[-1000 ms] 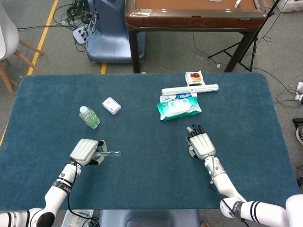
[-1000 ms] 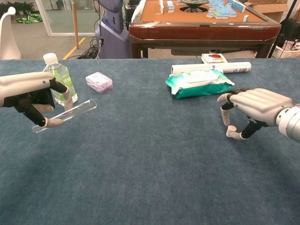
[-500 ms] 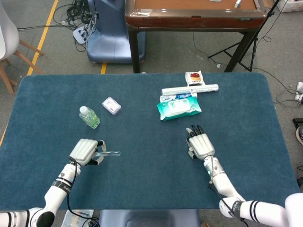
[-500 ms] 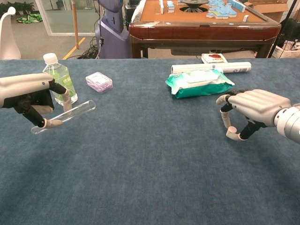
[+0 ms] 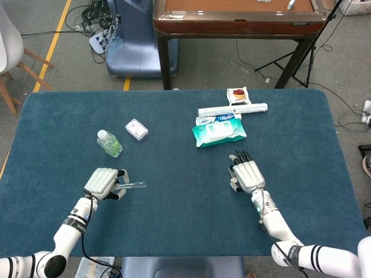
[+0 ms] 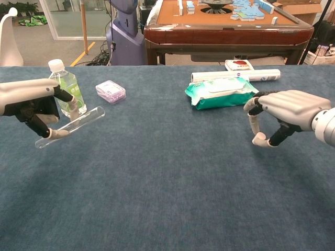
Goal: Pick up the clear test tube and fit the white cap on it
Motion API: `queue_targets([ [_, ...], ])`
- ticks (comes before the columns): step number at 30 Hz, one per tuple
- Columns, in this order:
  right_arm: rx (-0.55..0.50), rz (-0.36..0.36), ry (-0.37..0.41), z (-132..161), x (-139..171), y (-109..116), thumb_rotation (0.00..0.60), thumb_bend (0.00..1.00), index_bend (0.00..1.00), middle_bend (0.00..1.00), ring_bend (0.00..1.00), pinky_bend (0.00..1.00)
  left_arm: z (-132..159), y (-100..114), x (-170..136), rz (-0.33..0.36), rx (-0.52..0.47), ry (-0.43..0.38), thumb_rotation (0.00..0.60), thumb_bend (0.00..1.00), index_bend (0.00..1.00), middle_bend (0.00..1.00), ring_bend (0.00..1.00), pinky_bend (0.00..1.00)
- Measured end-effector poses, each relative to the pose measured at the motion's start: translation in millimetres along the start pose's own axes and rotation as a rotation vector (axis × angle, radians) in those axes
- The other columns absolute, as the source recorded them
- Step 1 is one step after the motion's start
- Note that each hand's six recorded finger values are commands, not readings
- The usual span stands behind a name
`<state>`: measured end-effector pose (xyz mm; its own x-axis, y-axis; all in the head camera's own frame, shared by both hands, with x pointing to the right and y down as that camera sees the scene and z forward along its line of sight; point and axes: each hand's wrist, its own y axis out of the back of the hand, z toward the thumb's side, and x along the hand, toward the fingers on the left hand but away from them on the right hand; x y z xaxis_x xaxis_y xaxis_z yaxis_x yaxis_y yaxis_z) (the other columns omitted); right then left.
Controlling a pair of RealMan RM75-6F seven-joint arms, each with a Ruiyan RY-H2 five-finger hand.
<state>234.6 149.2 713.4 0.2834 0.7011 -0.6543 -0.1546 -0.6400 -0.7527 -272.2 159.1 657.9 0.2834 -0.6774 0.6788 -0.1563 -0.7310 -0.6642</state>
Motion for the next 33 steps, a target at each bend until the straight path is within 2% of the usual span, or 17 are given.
queue_targets([
  [7,-0.137,-0.061,0.081,17.5,12.5,43.6,0.600,0.36,0.58,0.19,0.00,0.00,3.2,11.8,8.5,-0.008,-0.060,-0.001,0.600,0.32,0.58,1.00,1.00,1.00],
  [14,-0.290,-0.184,0.232,50.3,30.6,111.6,0.600,0.36,0.58,0.19,0.00,0.00,20.2,16.7,14.8,-0.033,-0.162,-0.036,0.600,0.32,0.58,1.00,1.00,1.00],
  [17,-0.327,-0.223,0.279,62.0,34.0,132.8,0.600,0.36,0.59,0.19,0.00,0.00,32.1,17.0,17.6,-0.053,-0.200,-0.061,0.600,0.32,0.58,1.00,1.00,1.00],
  [23,-0.368,-0.252,0.342,83.6,35.4,151.4,0.600,0.36,0.58,0.19,0.00,0.00,57.7,16.5,21.4,-0.068,-0.215,-0.115,0.600,0.32,0.58,1.00,1.00,1.00],
  [33,-0.397,-0.242,0.382,104.0,35.3,153.7,0.600,0.36,0.58,0.19,0.00,0.00,87.7,17.9,31.0,-0.080,-0.248,-0.154,0.600,0.32,0.59,1.00,1.00,1.00],
])
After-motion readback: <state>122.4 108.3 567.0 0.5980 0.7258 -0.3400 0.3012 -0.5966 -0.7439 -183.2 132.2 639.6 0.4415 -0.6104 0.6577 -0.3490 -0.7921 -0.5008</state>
